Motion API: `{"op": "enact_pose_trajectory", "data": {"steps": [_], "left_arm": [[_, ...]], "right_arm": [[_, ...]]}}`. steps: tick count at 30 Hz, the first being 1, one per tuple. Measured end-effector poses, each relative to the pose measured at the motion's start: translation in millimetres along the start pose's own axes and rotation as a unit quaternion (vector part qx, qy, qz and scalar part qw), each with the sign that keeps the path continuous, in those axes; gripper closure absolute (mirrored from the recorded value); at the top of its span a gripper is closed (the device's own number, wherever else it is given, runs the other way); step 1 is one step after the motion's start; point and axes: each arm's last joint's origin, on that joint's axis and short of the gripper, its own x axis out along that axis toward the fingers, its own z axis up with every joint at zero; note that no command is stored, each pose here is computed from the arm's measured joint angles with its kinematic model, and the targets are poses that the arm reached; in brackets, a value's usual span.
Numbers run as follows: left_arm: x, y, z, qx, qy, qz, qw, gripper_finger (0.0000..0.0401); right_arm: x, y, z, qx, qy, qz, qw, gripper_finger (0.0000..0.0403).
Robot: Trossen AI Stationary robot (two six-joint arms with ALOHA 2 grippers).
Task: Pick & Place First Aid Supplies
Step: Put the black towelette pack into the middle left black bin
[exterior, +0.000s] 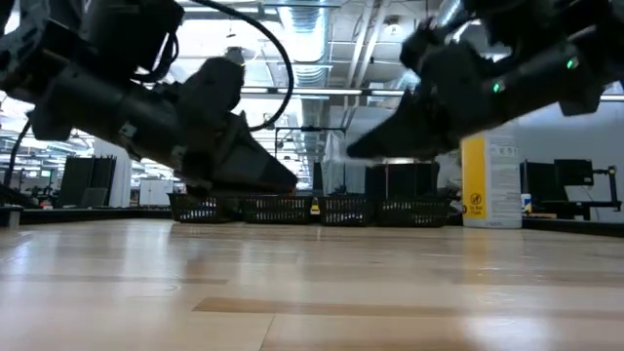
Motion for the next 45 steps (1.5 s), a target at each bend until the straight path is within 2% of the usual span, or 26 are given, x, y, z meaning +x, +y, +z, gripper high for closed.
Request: {"op": "enact_pose_trajectory", "data": {"steps": [8,15,23,27,31,35,37,45], "left_arm": [[6.9,0.1,2.3,-0.093,-0.055,-0.024,0.994,0.0318],[7.4,-6.8,6.4,-0.104,-0.067,-0.049,0.991,0.0318],[6.8,-8.4,5.3,-0.061,-0.062,-0.060,0.994,0.0318],[6.6,-9.2,3.9,-0.021,-0.055,-0.067,0.996,0.0318],[6.5,-9.2,2.0,0.019,-0.049,-0.064,0.997,0.0318],[6.7,-9.3,-4.0,0.111,-0.018,-0.092,0.989,0.0318],[6.6,-9.3,-5.8,0.137,-0.010,-0.098,0.986,0.0318],[7.7,-6.8,-5.1,0.227,-0.020,-0.077,0.971,0.0318]], "right_arm": [[-9.0,12.9,5.6,-0.027,-0.015,0.023,0.999,0.0360],[-8.8,12.4,6.0,-0.030,-0.017,0.022,0.999,0.0367],[-8.9,12.5,6.6,-0.029,-0.018,0.022,0.999,0.0376],[-8.9,12.5,6.7,-0.021,-0.018,0.022,0.999,0.0367],[-9.1,13.0,6.6,-0.021,-0.018,0.022,0.999,0.0346],[-9.1,13.8,6.5,-0.020,-0.015,0.037,0.999,0.0322],[-9.1,14.3,6.4,-0.020,-0.014,0.047,0.999,0.0309],[-9.1,14.4,6.4,-0.020,-0.013,0.048,0.999,0.0242]]}}
